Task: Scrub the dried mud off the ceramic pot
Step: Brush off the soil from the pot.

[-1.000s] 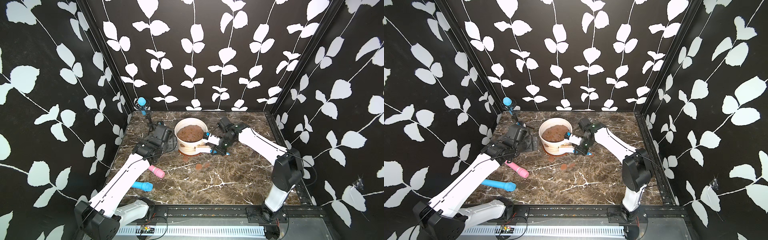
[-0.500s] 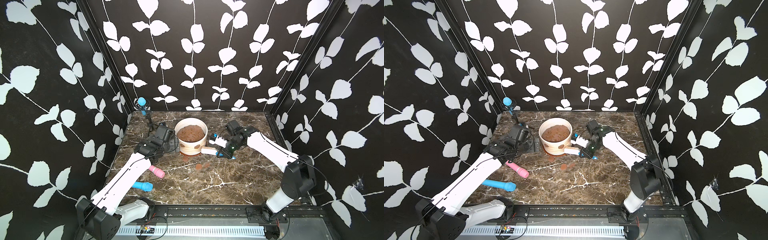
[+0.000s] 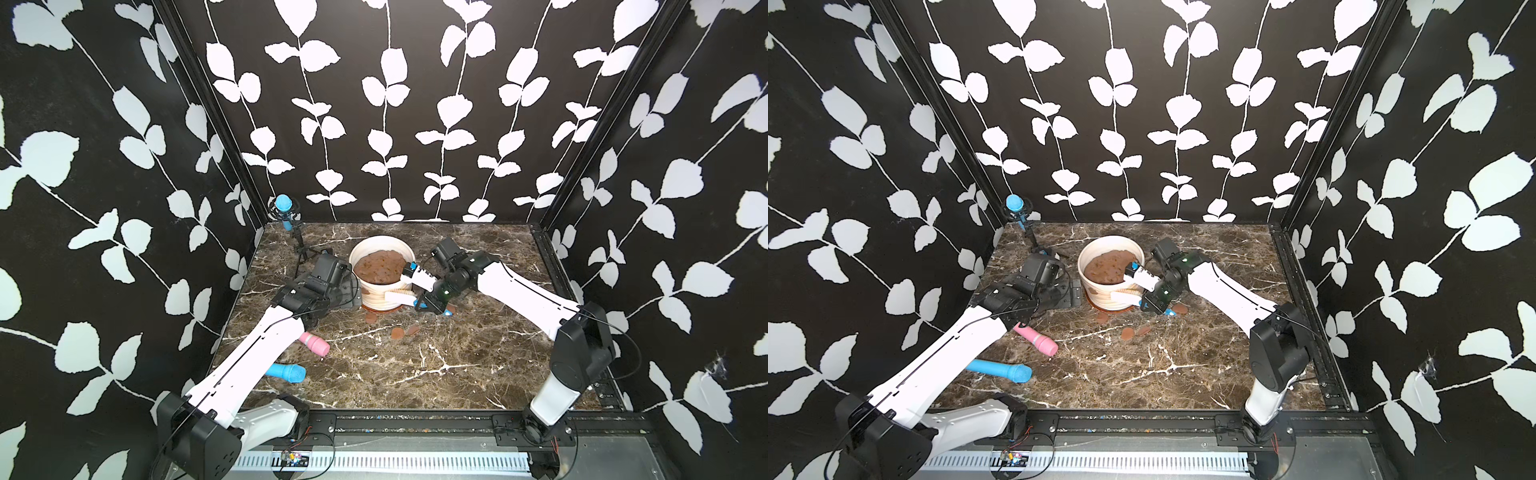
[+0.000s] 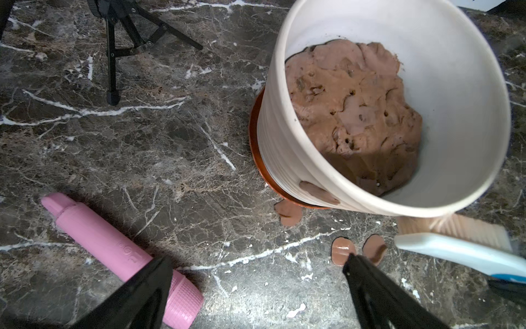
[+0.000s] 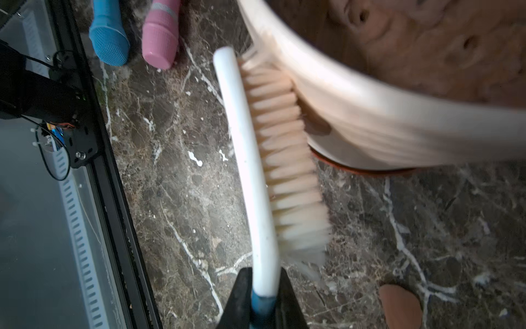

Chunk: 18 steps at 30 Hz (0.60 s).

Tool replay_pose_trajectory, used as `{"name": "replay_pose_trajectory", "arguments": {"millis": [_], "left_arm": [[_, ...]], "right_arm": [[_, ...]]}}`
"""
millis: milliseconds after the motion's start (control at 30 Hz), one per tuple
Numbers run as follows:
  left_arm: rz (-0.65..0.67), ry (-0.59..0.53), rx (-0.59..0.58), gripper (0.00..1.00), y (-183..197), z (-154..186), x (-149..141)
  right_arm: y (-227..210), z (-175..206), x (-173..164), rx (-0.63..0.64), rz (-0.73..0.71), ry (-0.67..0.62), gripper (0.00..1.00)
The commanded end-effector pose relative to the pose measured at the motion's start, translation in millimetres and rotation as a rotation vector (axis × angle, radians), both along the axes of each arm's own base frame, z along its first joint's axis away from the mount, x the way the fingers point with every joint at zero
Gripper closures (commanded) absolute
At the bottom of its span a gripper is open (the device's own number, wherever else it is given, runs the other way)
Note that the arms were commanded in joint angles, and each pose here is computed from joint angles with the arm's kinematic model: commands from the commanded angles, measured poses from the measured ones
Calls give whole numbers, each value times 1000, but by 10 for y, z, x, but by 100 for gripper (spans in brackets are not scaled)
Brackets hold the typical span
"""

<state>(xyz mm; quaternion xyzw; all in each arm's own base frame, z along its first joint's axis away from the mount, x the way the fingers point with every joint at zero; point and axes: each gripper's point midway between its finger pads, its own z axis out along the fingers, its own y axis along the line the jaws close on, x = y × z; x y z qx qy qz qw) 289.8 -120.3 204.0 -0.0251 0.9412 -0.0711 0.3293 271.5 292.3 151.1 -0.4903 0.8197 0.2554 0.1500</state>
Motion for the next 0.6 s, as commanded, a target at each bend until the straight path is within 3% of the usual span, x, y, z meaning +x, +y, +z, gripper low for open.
{"name": "replay_pose_trajectory", "arguments": {"millis": [0,133,267,567], "left_arm": [[5,-12,-14,2,-22,21,37],[-9,-17,-31,2,-73,26,65],[-7,2,-36,2,-90,7,67],[-1,-2,-36,2,-75,7,52]], "right_arm": [[-212,-36,254,-29,-152,-87,100],[-442,-216,248,-32,-226,-54,100],[-606,-150,176,-42,-239,-66,100],[-356,112,-513,51,20,-104,100]]}}
